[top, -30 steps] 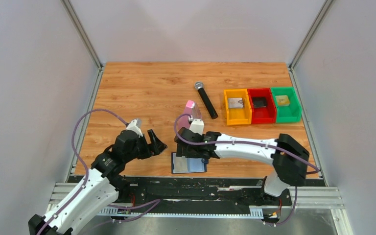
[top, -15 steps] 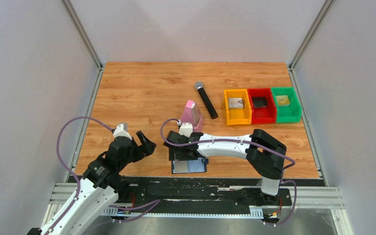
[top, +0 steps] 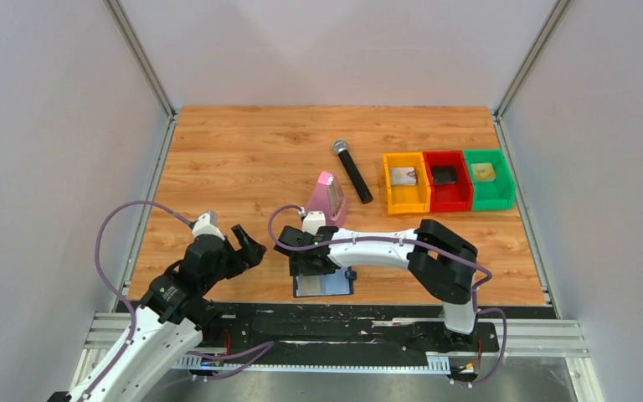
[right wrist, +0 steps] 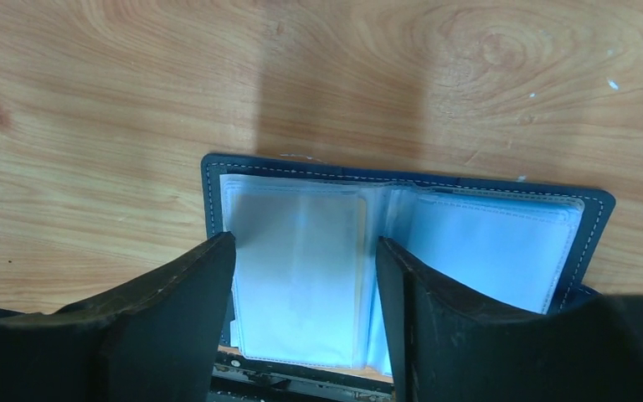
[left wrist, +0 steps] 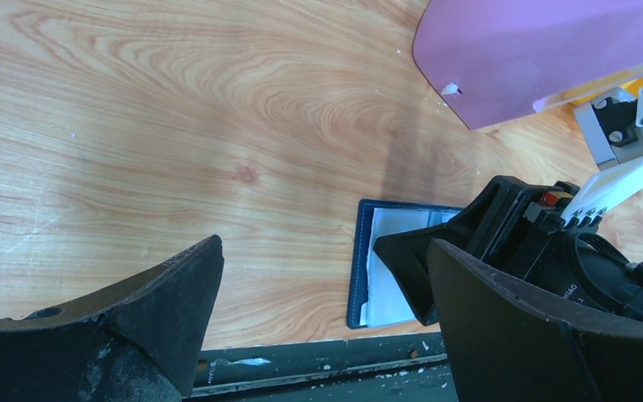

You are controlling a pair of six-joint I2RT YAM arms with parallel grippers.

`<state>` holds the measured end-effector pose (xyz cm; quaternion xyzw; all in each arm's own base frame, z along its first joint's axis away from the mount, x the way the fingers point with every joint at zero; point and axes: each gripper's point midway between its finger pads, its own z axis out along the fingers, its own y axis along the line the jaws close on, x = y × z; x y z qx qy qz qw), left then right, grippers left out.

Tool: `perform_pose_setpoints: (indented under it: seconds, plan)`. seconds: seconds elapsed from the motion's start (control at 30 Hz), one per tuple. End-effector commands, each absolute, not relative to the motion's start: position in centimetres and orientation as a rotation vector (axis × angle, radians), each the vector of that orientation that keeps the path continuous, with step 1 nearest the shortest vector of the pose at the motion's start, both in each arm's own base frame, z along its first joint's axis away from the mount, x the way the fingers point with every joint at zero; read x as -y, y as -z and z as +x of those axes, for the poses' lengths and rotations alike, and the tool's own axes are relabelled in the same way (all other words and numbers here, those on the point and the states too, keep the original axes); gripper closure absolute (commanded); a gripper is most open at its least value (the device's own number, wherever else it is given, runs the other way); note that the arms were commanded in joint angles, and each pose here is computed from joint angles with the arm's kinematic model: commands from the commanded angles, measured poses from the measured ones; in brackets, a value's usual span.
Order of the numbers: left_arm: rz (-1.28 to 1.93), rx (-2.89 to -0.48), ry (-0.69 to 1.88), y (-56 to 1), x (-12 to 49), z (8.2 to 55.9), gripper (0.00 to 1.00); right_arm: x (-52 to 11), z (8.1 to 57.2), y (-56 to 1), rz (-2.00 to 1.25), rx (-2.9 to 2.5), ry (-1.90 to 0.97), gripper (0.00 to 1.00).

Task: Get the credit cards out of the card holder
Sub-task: Remove the credit card from the card holder.

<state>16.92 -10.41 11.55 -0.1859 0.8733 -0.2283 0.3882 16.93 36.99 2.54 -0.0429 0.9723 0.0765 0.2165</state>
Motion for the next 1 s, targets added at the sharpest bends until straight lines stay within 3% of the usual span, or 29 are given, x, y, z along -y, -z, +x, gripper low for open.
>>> perform_pose_setpoints:
  seconds: [0.0,0.1,0.5,0.7,0.97]
  plan:
    - [-0.450,-2.171,0.622,-13.7,10.9,17.5,0.00,-37.1,17.1,-2.0,-0.134,-2.686,-0.177,0.39]
    - [-0.433,-2.193,0.627,-13.4,11.3,17.6,0.00,-37.1,17.1,-1.8,-0.133,-2.687,-0.175,0.41]
    - [-0.461,-2.192,0.610,-13.0,11.0,17.6,0.00,-36.9,16.9,-1.3,-0.124,-2.699,-0.142,0.30]
    - [-0.479,-2.178,0.617,-13.1,10.7,17.4,0.00,-36.4,16.8,-0.2,-0.121,-2.716,-0.064,0.33]
    - [-0.454,-2.194,0.632,-13.1,11.2,17.4,0.00,-36.6,17.1,-1.2,-0.091,-2.694,-0.107,0.44]
